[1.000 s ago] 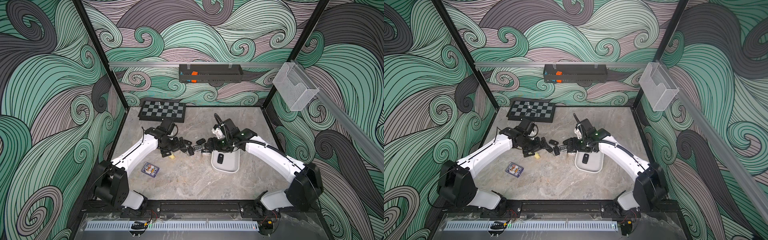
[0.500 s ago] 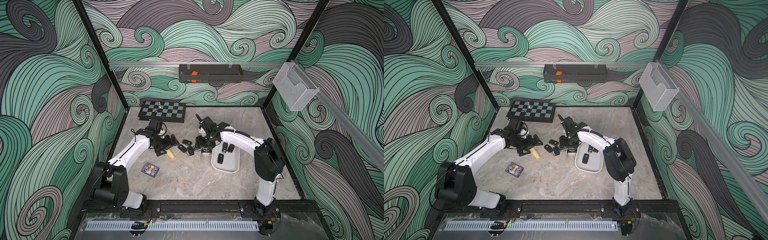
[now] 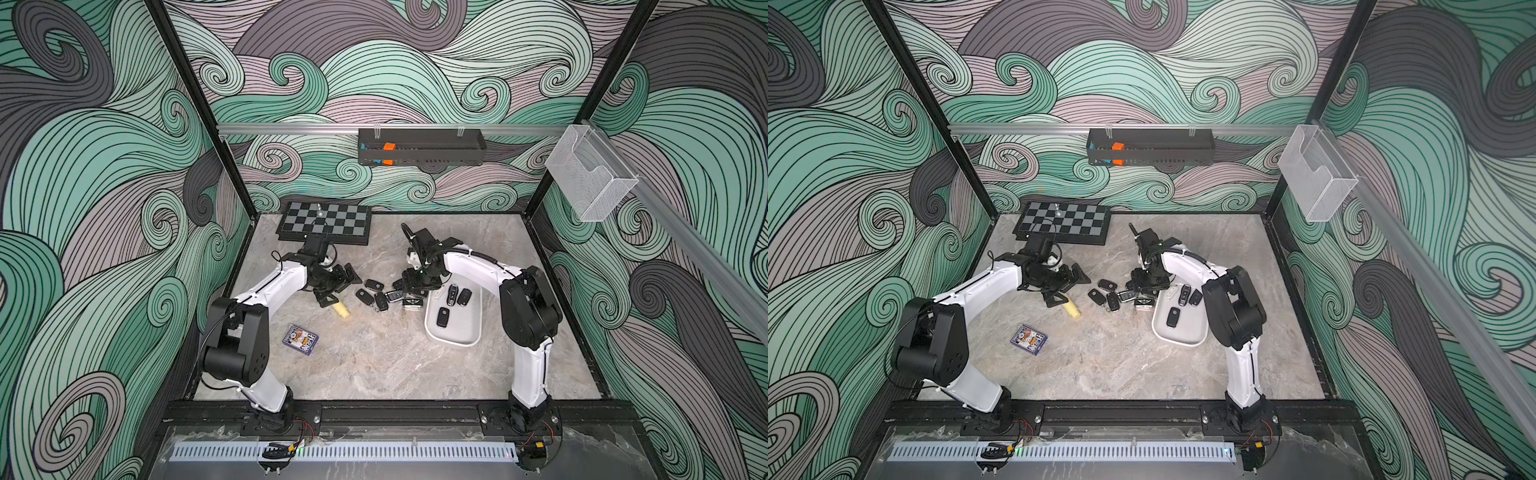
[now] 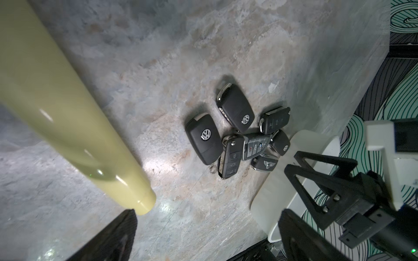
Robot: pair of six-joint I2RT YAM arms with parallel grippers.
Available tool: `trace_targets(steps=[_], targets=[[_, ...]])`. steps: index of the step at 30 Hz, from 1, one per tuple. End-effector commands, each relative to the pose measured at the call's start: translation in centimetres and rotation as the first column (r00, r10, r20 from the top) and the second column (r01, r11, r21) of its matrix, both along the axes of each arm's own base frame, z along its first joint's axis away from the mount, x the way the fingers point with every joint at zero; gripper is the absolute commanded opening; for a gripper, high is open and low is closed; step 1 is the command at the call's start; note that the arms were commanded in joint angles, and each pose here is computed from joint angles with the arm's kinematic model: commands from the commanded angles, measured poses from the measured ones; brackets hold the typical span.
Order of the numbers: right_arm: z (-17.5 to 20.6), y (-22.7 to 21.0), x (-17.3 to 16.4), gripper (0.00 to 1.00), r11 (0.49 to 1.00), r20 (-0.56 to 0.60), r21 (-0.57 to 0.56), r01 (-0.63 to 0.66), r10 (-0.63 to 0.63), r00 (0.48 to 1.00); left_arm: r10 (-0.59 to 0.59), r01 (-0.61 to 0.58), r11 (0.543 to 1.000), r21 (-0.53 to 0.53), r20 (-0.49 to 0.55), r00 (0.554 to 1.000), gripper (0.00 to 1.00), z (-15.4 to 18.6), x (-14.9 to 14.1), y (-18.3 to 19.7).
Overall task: Place the car key into the storage box
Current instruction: Pick up the car key from the center of the board.
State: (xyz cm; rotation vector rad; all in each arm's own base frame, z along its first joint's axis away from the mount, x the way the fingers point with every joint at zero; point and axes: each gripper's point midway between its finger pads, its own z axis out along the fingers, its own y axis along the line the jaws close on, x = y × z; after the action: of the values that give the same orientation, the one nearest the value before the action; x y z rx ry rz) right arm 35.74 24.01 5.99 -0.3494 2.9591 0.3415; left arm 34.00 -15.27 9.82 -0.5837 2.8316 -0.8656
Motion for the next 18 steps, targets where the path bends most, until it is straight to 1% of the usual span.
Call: trace_targets(steps=[1,9,18], targets=[[-0.3,-0.6,0.0,0.7,0.998,-0.007,-0.055,-0.035,0.035,0.999,-0.012,0.014,0.999,-0.037,0.044,0.999,0.99,1.5,1.6,-0.6],[-1.8,-0.5,-1.4,0.71,0.993,-0.046,-0.083,-0.086,0.083,0.996,-0.023,0.024,0.999,-0.037,0.025,0.999,0.99,0.9,1.0,-0.6],[-2.6,1.6,-1.3,0.72,0.983,-0.038,-0.092,-0.161,0.158,0.987,-0.051,0.052,0.999,-0.012,0.014,0.999,0.99,1.2,0.4,0.0]])
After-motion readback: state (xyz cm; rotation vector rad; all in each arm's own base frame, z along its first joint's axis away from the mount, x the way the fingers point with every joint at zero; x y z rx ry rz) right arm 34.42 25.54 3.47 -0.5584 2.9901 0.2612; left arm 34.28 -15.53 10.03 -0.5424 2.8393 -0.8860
